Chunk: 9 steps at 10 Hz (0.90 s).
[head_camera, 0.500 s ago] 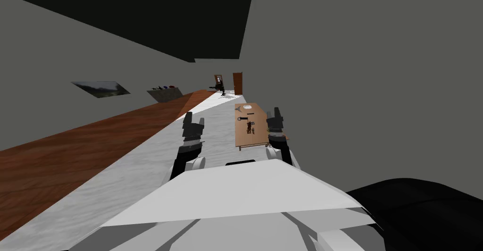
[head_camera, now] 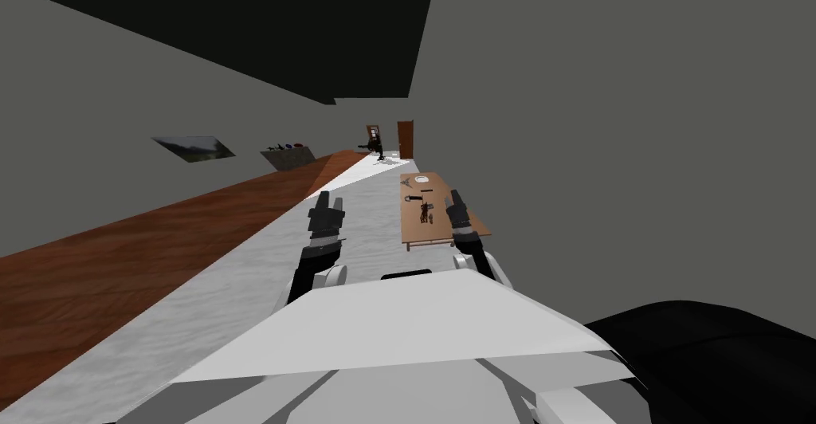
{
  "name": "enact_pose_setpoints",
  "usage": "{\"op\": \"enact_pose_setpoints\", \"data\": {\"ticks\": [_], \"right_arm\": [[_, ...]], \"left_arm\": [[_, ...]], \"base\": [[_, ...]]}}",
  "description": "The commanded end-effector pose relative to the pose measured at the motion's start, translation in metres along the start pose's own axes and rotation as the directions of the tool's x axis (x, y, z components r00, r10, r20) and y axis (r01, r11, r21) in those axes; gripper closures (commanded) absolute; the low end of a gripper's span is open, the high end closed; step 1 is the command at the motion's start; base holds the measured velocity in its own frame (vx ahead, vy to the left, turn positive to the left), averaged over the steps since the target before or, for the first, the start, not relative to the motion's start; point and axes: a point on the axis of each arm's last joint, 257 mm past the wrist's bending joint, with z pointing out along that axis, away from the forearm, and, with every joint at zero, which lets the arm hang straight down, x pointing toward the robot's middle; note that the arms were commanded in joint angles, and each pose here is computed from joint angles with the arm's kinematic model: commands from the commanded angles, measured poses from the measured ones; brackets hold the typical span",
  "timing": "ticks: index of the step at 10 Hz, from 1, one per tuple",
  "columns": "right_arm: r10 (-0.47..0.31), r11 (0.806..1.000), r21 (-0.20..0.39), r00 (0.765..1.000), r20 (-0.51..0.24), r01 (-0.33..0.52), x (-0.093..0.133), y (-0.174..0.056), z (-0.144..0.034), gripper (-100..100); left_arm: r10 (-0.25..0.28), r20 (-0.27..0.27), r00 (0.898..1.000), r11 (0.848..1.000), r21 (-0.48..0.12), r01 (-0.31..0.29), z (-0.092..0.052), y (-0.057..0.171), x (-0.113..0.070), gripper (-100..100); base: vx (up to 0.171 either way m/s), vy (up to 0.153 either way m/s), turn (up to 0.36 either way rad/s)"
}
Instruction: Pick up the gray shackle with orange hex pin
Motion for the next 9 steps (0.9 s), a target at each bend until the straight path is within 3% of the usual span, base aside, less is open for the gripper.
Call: {"op": "enact_pose_setpoints", "data": {"ticks": [1, 2, 4, 5, 7, 8, 9], "right_arm": [[-0.054, 0.995, 0.077, 0.997, -0.048, 0.057, 0.005, -0.030, -0.010, -100], [-0.054, 0.995, 0.077, 0.997, -0.048, 0.057, 0.005, -0.030, -0.010, -100], [-0.120, 0.974, 0.181, 0.986, -0.119, 0.140, 0.011, -0.073, -0.028, -100], [-0.120, 0.974, 0.181, 0.986, -0.119, 0.140, 0.011, -0.073, -0.028, -100], [-0.182, 0.931, 0.280, 0.963, -0.201, 0.234, 0.014, -0.116, -0.052, -100], [-0.181, 0.929, 0.287, 0.963, -0.202, 0.235, 0.014, -0.119, -0.054, -100], [-0.208, 0.897, 0.338, 0.946, -0.248, 0.285, 0.014, -0.142, -0.070, -100]], "left_arm": [[0.000, 0.000, 1.000, 1.000, 0.000, 0.000, 0.000, 0.000, 0.000, 0], [0.000, 0.000, 1.000, 1.000, 0.000, 0.000, 0.000, 0.000, 0.000, 0], [0.000, 0.000, 1.000, 1.000, 0.000, 0.000, 0.000, 0.000, 0.000, 0], [0.000, 0.000, 1.000, 1.000, 0.000, 0.000, 0.000, 0.000, 0.000, 0], [0.000, 0.000, 1.000, 1.000, 0.000, 0.000, 0.000, 0.000, 0.000, 0], [0.000, 0.000, 1.000, 1.000, 0.000, 0.000, 0.000, 0.000, 0.000, 0], [0.000, 0.000, 1.000, 1.000, 0.000, 0.000, 0.000, 0.000, 0.000, 0]], "base": [[-0.099, 0.056, 0.105], [-0.075, 0.036, 0.024], [-0.070, 0.047, 0.117], [-0.062, 0.050, 0.032], [-0.079, 0.065, 0.137], [-0.065, 0.046, 0.048], [-0.045, 0.050, 0.086]]}}
